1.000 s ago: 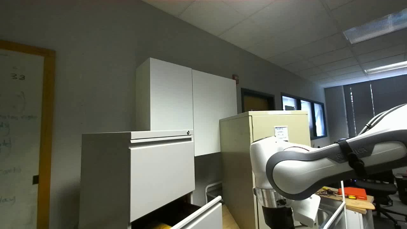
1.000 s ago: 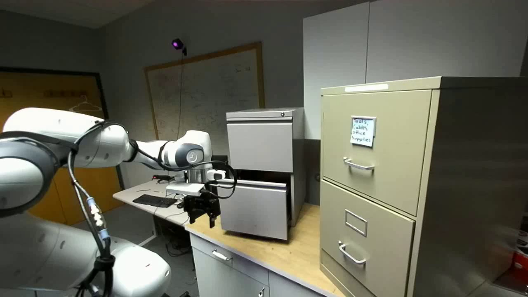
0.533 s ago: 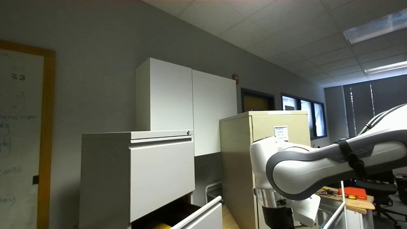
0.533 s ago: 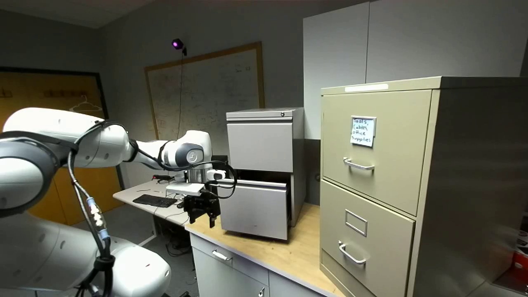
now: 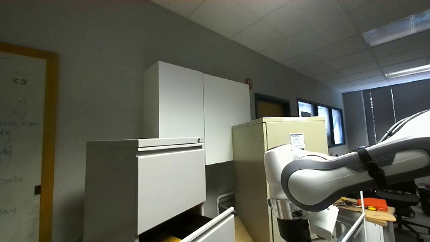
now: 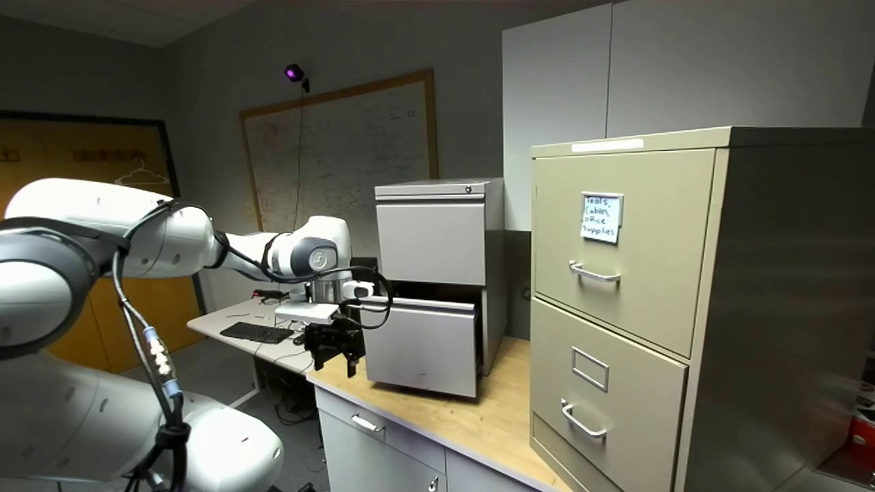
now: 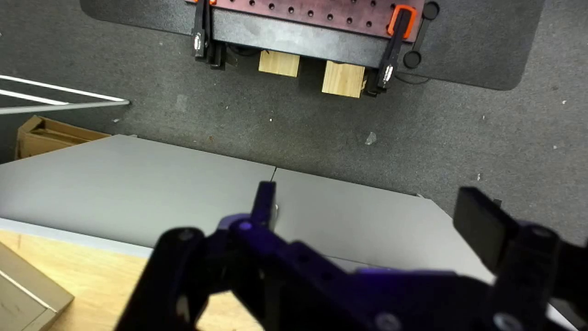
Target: Close the bottom drawer of the gray file cabinet
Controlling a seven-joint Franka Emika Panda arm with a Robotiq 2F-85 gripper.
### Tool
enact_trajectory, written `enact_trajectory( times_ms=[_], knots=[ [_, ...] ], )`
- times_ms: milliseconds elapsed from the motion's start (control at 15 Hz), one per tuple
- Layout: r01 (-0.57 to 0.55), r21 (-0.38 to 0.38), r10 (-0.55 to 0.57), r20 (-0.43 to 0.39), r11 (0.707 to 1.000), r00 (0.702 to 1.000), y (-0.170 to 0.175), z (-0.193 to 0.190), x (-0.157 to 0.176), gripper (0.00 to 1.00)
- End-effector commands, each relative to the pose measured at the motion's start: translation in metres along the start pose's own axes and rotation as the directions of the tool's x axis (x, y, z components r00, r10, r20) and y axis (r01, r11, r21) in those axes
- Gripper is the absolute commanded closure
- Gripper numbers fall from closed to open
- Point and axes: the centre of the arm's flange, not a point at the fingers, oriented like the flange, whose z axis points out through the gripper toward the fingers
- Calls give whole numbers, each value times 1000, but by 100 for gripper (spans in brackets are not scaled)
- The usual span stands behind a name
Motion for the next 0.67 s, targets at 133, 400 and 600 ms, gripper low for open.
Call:
enact_trajectory(
  times_ms=[133, 400, 600],
  knots=[
    [0, 0, 0, 0, 1000, 1000, 0, 0, 0, 0],
    [-9, -4, 9, -6, 1000, 1000, 0, 0, 1, 0],
    [-7, 5, 7, -30, 1000, 1000, 0, -1, 5, 0]
  ],
)
